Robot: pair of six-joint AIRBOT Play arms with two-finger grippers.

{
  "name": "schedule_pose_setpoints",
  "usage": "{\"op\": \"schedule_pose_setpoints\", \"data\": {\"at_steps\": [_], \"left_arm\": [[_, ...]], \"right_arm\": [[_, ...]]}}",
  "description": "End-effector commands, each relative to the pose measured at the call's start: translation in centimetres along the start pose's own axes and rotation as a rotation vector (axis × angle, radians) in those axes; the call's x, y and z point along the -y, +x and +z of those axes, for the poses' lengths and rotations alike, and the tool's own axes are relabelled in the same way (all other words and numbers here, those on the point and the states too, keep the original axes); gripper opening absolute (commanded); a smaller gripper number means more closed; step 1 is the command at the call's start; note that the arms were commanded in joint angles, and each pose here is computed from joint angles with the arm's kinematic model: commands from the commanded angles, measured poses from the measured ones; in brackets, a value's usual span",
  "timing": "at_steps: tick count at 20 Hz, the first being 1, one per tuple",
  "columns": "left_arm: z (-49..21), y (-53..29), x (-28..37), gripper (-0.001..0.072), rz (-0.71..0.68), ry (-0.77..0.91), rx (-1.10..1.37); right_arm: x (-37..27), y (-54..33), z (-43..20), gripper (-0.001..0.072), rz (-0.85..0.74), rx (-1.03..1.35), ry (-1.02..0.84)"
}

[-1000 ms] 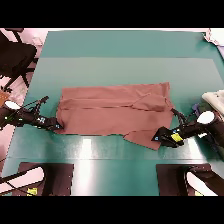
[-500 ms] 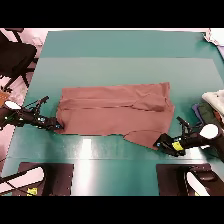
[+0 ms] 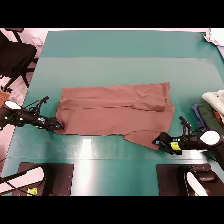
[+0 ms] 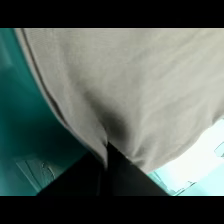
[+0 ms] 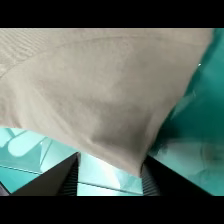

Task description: Fold the shirts.

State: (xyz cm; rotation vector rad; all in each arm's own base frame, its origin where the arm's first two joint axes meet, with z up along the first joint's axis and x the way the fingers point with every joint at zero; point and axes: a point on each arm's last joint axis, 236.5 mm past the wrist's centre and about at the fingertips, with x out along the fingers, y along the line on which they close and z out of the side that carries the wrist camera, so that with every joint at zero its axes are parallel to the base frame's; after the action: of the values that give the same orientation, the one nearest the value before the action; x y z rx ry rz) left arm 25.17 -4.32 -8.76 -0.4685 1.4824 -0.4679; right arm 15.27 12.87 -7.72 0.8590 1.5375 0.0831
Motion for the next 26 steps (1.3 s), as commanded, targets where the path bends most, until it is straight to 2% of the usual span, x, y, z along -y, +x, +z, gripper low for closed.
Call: {"op": "schedule_pose_setpoints", "data": {"at_steps": [1,3,4,7,12,15,20,26], "left_arm": [[0.1,0.0,0.1,0.0023,-0.001,0.0,0.002],[0.0,0.0,0.1,0.0023,-0.005,-0.001,-0.002],[-0.1,-0.1,0.3,0.0022,-0.01,-0.001,-0.006],[0.4,-1.0,1.2,0.0021,-0.035,0.018,-0.009],[3.7,-4.8,5.8,0.0021,-0.142,0.086,0.087],[6.1,-8.0,8.1,0.0021,-0.146,0.156,0.202],[10.3,-11.9,11.3,0.0021,-0.187,0.226,0.383],[16.0,-14.7,10.2,0.0021,-0.099,0.288,0.652]], "right_arm": [[-1.5,1.0,-0.2,0.0314,0.072,-0.053,-0.015],[-3.0,1.6,-0.3,0.0078,0.143,-0.089,-0.018],[-3.6,1.7,-0.2,0.0019,0.166,-0.101,-0.024],[-5.5,0.5,0.9,0.0017,0.2,-0.074,-0.086],[-11.5,-5.9,3.8,0.0016,0.302,0.161,-0.255],[-12.8,-9.1,5.5,0.0016,0.271,0.28,-0.327],[-14.0,-10.6,10.1,0.0018,0.244,0.305,-0.38],[-14.4,-10.6,17.6,0.0018,0.208,0.302,-0.41]]}}
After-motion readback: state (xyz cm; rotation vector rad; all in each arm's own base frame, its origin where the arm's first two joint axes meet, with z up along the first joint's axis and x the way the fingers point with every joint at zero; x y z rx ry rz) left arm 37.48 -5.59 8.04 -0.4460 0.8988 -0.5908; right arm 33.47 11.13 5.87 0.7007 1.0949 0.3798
